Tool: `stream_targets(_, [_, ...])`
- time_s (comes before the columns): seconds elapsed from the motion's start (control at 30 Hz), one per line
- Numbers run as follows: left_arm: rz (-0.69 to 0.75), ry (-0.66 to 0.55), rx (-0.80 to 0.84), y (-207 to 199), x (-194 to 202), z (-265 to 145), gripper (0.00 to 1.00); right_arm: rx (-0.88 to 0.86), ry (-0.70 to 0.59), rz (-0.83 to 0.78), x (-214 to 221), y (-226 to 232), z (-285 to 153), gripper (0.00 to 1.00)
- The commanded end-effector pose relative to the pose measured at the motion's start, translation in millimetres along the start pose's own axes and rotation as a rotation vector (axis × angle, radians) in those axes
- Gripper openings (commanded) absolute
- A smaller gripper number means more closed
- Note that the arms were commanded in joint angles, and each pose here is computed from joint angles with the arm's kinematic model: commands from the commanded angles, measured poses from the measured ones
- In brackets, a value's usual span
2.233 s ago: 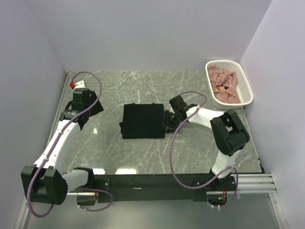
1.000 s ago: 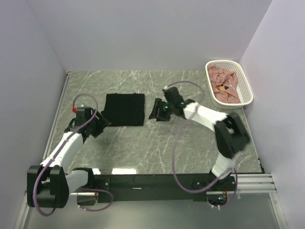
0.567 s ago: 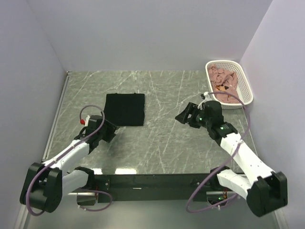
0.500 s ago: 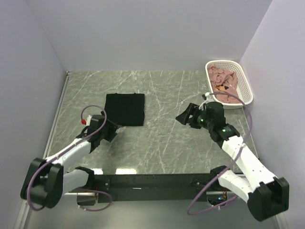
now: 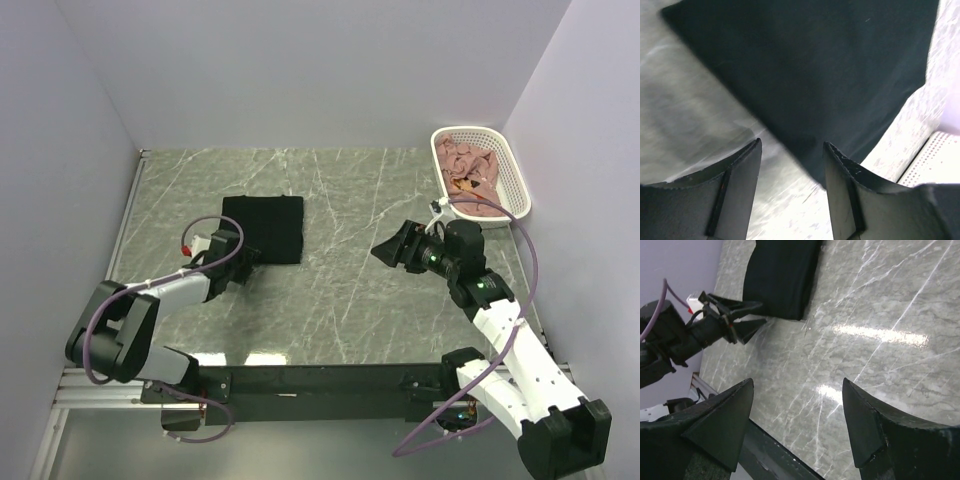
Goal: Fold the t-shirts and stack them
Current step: Neatly place the folded tshirt to the corner
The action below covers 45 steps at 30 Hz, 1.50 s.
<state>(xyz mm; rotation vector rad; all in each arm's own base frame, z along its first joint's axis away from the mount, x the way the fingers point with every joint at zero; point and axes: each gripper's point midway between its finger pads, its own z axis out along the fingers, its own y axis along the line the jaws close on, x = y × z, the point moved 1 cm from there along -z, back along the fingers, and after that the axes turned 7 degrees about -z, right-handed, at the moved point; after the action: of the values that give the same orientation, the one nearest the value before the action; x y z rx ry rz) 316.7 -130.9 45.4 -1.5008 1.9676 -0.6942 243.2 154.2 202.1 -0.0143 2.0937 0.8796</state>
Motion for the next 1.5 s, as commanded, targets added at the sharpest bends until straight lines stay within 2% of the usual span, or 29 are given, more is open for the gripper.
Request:
stream_targets(0.0, [-0.048, -0.064, 0.066, -29.4, -6.1, 6.9, 0.57, -0.037, -0.017, -0.024, -4.5, 6.5, -5.3, 0.78])
stream_targets(0.17, [-0.055, -0.056, 0.037, -23.8, 2.1, 17.8, 0.56, -0.050, -0.012, -0.026, -3.5, 9.2, -7.5, 0.78])
stream_targets(0.3, [-0.054, -0.056, 0.013, -20.1, 6.1, 25.7, 0.49, -0.051, -0.010, -0.027, -3.4, 9.3, -7.4, 0.78])
stream_targets(0.37, [-0.058, -0.058, 0.003, -18.4, 6.2, 27.5, 0.41, -0.051, -0.007, -0.026, -3.0, 9.0, -7.3, 0.78])
stream_targets(0.4, [-0.058, -0.062, 0.005, -20.9, 5.6, 28.0, 0.31, -0.049, -0.007, -0.025, -3.3, 8.6, -7.3, 0.78])
stream_targets(0.47, [-0.050, -0.072, -0.014, -18.9, 4.5, 29.6, 0.19, -0.056, 0.003, -0.021, -1.9, 9.6, -7.0, 0.78])
stream_targets(0.6, [-0.046, -0.094, -0.017, -27.5, -2.4, 33.3, 0.01, -0.078, 0.023, -0.011, -1.4, 13.4, -5.8, 0.77])
stream_targets(0.93, [-0.150, -0.168, 0.009, -47.1, -63.6, 48.2, 0.01, -0.058, 0.047, -0.012, -0.3, 9.8, -3.2, 0.77])
stream_targets(1.13, [-0.254, -0.262, 0.023, -56.1, -123.0, 55.7, 0.01, -0.039, 0.070, -0.011, -2.6, 6.5, 2.7, 0.77])
stream_targets(1.27, [-0.329, -0.364, 0.048, -60.3, -176.0, 53.3, 0.01, -0.026, 0.092, 0.001, -3.7, 2.4, 11.2, 0.76])
stream_targets(1.47, [-0.406, -0.467, 0.013, -45.4, -248.3, 52.1, 0.01, -0.016, 0.119, 0.004, -8.3, 0.4, 20.7, 0.76])
